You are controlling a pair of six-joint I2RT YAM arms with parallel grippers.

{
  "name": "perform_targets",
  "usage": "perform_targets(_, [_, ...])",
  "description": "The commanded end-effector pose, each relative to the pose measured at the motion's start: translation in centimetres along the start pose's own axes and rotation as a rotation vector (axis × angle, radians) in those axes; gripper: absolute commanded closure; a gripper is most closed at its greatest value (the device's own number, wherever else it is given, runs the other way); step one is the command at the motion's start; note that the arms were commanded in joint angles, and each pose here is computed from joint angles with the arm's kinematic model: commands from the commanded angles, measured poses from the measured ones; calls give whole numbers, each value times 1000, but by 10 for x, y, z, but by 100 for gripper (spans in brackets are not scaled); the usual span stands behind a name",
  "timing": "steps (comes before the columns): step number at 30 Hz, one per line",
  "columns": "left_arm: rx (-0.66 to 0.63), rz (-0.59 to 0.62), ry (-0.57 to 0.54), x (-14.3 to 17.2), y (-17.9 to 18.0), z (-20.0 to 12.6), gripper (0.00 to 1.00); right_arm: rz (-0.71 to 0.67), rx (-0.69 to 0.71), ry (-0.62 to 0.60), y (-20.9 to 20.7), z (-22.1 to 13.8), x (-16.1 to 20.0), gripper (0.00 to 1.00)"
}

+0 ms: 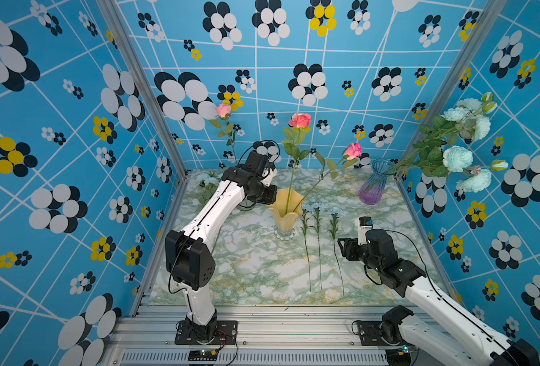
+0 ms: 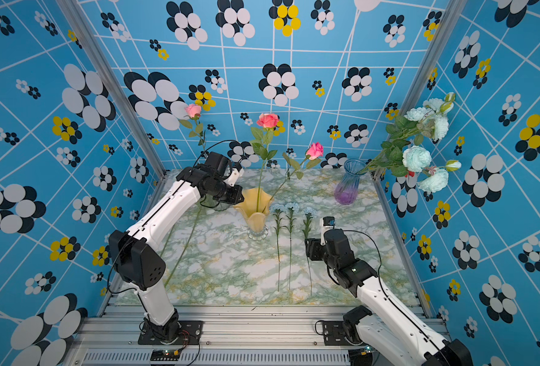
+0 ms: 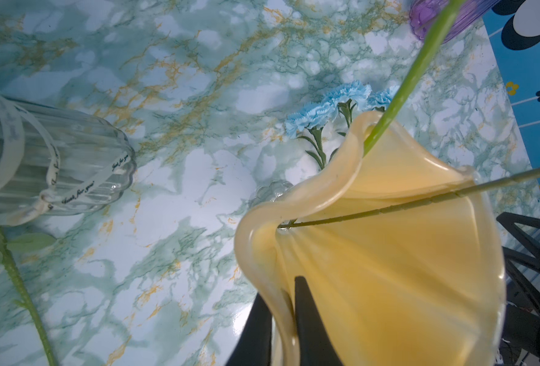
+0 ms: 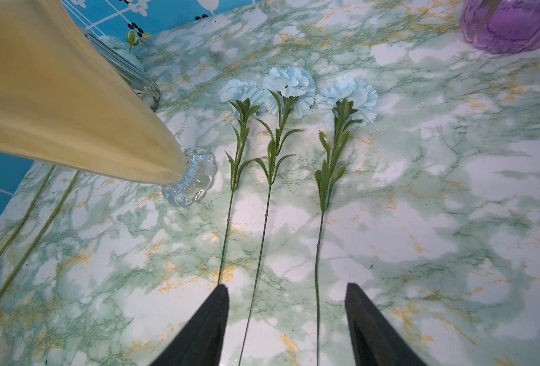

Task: Pick out blue flowers from the vase
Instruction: Move the vase to the center of the board.

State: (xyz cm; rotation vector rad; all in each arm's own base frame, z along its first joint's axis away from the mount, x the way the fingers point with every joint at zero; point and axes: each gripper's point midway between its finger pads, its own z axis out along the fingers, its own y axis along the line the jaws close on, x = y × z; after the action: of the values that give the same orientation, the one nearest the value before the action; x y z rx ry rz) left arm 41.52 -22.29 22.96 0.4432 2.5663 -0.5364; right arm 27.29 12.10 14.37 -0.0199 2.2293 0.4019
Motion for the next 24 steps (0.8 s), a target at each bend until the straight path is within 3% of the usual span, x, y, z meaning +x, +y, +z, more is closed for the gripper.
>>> perform_targets(1, [-14, 40, -144, -46, 5, -14, 100, -12, 4, -28, 2, -1, -10, 38])
perform_targets(15, [-44, -8, -203, -94, 36, 18, 100, -18, 6, -18, 3, 2, -9, 39])
perform_targets(24, [-52, -35, -258, -123, 55, 22, 100, -26, 16, -5, 3, 6, -8, 39])
